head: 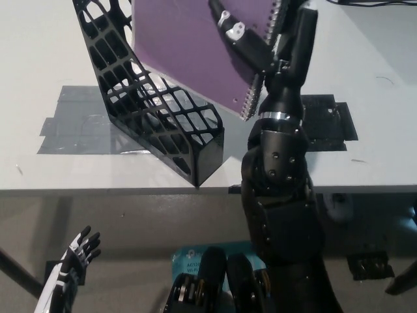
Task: A person hands a notebook to the robot and the robot grabs it with its right hand and places it in the magazine stand kept in the centre of the desk infront of it.
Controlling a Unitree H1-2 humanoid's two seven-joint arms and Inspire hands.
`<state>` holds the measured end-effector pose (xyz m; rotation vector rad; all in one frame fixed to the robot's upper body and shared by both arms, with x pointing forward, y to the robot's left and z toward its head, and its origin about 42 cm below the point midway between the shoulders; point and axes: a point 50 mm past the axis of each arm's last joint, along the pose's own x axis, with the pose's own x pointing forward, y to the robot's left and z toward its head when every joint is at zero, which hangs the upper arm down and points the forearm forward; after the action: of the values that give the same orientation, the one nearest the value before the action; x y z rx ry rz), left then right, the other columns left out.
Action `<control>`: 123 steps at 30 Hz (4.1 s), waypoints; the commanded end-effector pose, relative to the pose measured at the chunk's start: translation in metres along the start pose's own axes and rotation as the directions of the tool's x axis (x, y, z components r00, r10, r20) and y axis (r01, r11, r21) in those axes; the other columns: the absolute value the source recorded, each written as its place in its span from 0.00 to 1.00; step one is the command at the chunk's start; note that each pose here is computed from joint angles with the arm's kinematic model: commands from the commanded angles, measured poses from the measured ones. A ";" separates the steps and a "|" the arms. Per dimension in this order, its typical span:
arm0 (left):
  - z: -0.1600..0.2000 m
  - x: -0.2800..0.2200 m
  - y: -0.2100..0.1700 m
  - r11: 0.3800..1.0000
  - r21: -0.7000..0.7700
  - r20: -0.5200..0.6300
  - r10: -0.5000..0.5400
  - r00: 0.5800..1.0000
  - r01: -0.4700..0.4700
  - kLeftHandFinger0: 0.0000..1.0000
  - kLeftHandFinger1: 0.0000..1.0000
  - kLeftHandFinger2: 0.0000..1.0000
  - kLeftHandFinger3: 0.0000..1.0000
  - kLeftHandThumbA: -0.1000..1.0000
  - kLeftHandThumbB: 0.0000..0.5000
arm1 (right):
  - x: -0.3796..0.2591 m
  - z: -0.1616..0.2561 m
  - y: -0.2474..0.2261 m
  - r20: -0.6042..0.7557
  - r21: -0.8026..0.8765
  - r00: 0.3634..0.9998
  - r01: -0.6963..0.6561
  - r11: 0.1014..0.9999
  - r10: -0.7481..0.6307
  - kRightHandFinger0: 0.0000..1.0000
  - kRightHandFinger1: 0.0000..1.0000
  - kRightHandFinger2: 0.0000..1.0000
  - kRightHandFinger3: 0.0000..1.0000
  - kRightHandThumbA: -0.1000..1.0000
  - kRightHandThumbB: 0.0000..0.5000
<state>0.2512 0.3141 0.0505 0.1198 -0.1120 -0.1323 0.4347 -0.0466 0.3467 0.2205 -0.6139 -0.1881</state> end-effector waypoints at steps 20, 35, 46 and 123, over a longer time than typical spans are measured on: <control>0.017 0.010 0.002 0.998 0.053 0.085 -0.032 0.996 0.027 1.00 1.00 1.00 1.00 1.00 1.00 | 0.020 0.013 0.072 0.234 -0.070 0.962 -0.125 0.990 0.138 0.00 0.00 0.22 0.28 0.91 0.00; 0.019 0.013 0.003 0.997 0.063 0.090 -0.043 0.995 0.038 1.00 1.00 1.00 1.00 1.00 1.00 | 0.031 0.014 0.086 0.237 -0.080 0.964 -0.101 0.992 0.117 0.00 0.00 0.00 0.06 0.93 0.00; 0.019 0.016 0.005 0.997 0.065 0.091 -0.045 0.995 0.039 1.00 1.00 1.00 1.00 1.00 1.00 | 0.038 0.001 0.073 0.167 -0.243 0.953 -0.210 0.947 0.254 0.60 0.71 0.88 0.98 0.96 0.57; 0.000 0.009 0.000 0.997 0.063 0.016 -0.034 0.999 0.033 1.00 1.00 1.00 1.00 1.00 1.00 | -0.254 -0.048 -0.248 -0.463 -0.247 0.850 -0.395 0.885 0.250 1.00 1.00 1.00 1.00 1.00 0.59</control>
<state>0.2635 0.3134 0.0488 0.1604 -0.0967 -0.1597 0.2329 -0.2201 0.1113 -0.2842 -0.0969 0.0340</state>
